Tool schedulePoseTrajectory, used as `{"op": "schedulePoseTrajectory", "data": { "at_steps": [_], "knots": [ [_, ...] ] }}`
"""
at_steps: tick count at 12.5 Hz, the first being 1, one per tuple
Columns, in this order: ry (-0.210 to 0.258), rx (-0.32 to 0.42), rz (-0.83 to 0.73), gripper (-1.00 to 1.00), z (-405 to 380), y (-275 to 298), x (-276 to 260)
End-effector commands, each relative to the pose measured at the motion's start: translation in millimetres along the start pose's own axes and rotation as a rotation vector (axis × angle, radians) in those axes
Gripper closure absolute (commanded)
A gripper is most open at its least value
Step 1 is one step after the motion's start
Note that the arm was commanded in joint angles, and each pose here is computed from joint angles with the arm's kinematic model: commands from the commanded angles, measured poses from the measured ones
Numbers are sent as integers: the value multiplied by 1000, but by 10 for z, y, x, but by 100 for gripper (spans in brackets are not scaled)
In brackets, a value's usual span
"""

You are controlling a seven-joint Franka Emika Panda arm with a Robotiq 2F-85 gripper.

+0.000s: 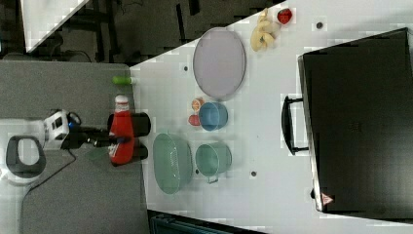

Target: Pick ketchup from strainer and place it on the table

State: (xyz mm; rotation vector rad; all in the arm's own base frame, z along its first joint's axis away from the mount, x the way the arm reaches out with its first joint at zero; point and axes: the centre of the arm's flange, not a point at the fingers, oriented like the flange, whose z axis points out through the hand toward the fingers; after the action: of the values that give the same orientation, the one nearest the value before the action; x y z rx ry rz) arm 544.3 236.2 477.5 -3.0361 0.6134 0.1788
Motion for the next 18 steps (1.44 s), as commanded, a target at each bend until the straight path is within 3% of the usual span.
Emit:
{"op": "schedulePoseTrajectory", "data": {
  "at_steps": [1, 3, 9, 15, 18],
  "knots": [
    [38, -5, 75, -21, -250, 644, 464],
    [29, -12, 147, -21, -204, 1033, 738],
    [-39, -48, 164, -21, 348, 2142, 1209],
    [4, -16, 218, -21, 1376, 2605, 1201],
    [-2, 1, 213, -21, 1942, 2621, 1105]
  ]
}}
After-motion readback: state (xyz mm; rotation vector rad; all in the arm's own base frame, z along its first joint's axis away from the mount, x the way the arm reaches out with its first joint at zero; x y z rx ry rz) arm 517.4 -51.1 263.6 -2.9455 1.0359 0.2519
